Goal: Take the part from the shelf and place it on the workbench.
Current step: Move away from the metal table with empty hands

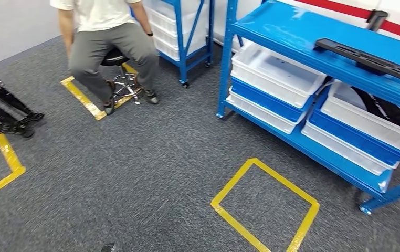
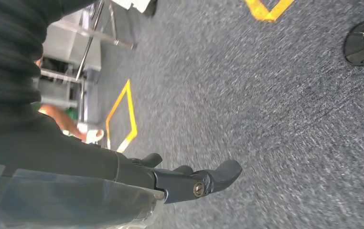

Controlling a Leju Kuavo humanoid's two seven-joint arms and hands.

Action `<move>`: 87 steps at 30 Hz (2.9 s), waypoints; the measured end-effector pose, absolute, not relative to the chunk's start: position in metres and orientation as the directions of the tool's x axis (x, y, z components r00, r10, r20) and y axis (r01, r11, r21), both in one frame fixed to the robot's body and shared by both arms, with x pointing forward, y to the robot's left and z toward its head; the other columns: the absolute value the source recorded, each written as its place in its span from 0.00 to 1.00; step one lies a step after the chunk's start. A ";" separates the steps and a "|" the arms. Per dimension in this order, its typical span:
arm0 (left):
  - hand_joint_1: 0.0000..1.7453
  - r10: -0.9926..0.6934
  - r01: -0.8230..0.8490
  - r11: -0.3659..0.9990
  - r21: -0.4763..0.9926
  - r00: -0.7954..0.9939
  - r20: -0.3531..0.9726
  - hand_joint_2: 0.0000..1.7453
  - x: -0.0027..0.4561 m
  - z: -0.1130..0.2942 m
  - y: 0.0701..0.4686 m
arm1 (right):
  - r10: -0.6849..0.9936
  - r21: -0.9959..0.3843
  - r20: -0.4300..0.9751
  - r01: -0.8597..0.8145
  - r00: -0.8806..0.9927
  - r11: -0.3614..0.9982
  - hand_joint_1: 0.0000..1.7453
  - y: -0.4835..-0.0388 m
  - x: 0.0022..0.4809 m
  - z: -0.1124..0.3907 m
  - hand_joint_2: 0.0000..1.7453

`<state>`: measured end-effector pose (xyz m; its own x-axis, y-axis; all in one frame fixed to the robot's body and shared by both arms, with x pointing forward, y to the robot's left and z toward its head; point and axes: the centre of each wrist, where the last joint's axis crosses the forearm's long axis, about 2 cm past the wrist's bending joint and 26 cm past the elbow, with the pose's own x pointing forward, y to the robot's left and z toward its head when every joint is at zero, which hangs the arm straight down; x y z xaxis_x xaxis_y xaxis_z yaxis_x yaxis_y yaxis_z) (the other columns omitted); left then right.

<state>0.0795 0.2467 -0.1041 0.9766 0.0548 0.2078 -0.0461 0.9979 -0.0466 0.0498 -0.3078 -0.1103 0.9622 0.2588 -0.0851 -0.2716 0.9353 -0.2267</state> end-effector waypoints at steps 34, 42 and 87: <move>0.00 0.022 -0.012 0.999 -0.047 0.974 0.223 0.00 0.086 -0.103 0.244 | 0.255 -0.236 -0.095 -0.270 0.962 0.933 0.00 -0.302 0.050 -0.110 1.00; 0.00 0.018 -0.007 0.999 -0.050 0.974 0.225 0.00 0.087 -0.102 0.241 | 0.259 -0.234 -0.094 -0.274 0.961 0.933 0.00 -0.302 0.051 -0.110 1.00; 0.00 -0.008 0.021 0.998 -0.056 0.975 0.222 0.00 0.086 -0.102 0.236 | 0.259 -0.251 -0.105 -0.278 0.960 0.927 0.00 -0.304 0.053 -0.110 1.00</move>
